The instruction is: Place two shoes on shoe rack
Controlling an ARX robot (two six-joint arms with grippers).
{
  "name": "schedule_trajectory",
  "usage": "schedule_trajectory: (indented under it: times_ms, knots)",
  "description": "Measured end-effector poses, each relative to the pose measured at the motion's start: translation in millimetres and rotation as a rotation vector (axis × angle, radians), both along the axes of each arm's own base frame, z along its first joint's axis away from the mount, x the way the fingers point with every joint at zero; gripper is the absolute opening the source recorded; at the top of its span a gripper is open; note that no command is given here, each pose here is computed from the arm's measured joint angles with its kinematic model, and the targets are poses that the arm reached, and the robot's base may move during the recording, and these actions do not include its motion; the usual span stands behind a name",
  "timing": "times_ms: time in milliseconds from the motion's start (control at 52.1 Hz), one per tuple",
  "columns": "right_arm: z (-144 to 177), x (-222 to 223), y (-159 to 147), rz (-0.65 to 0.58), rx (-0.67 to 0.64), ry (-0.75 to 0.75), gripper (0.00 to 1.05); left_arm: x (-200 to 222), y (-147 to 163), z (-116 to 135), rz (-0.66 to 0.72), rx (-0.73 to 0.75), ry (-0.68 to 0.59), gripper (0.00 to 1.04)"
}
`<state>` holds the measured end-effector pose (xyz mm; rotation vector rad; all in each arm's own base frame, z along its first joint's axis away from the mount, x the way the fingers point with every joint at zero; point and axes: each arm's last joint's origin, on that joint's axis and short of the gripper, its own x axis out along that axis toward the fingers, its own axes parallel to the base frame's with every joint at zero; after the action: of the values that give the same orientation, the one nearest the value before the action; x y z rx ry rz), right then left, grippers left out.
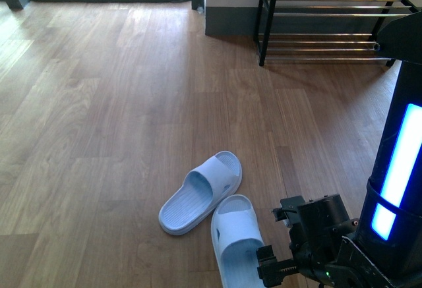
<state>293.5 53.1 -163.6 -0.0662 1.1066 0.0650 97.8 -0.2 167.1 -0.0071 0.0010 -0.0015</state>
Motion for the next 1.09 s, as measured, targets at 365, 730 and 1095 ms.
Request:
schedule_trajectory:
  times_ms: [365,730,1095]
  knots:
    - [-7.9,40.9,10.4,-0.021,0.001,0.01,0.95,0.0,0.0,0.0,0.0,0.0,0.0,0.95]
    - [-12.1,38.8,9.5,0.048,-0.008,0.153,0.95,0.0,0.0,0.0,0.0,0.0,0.0,0.95]
    - [-11.0,31.6,-12.5,0.063,-0.015,0.191,0.95,0.0,0.0,0.0,0.0,0.0,0.0,0.95]
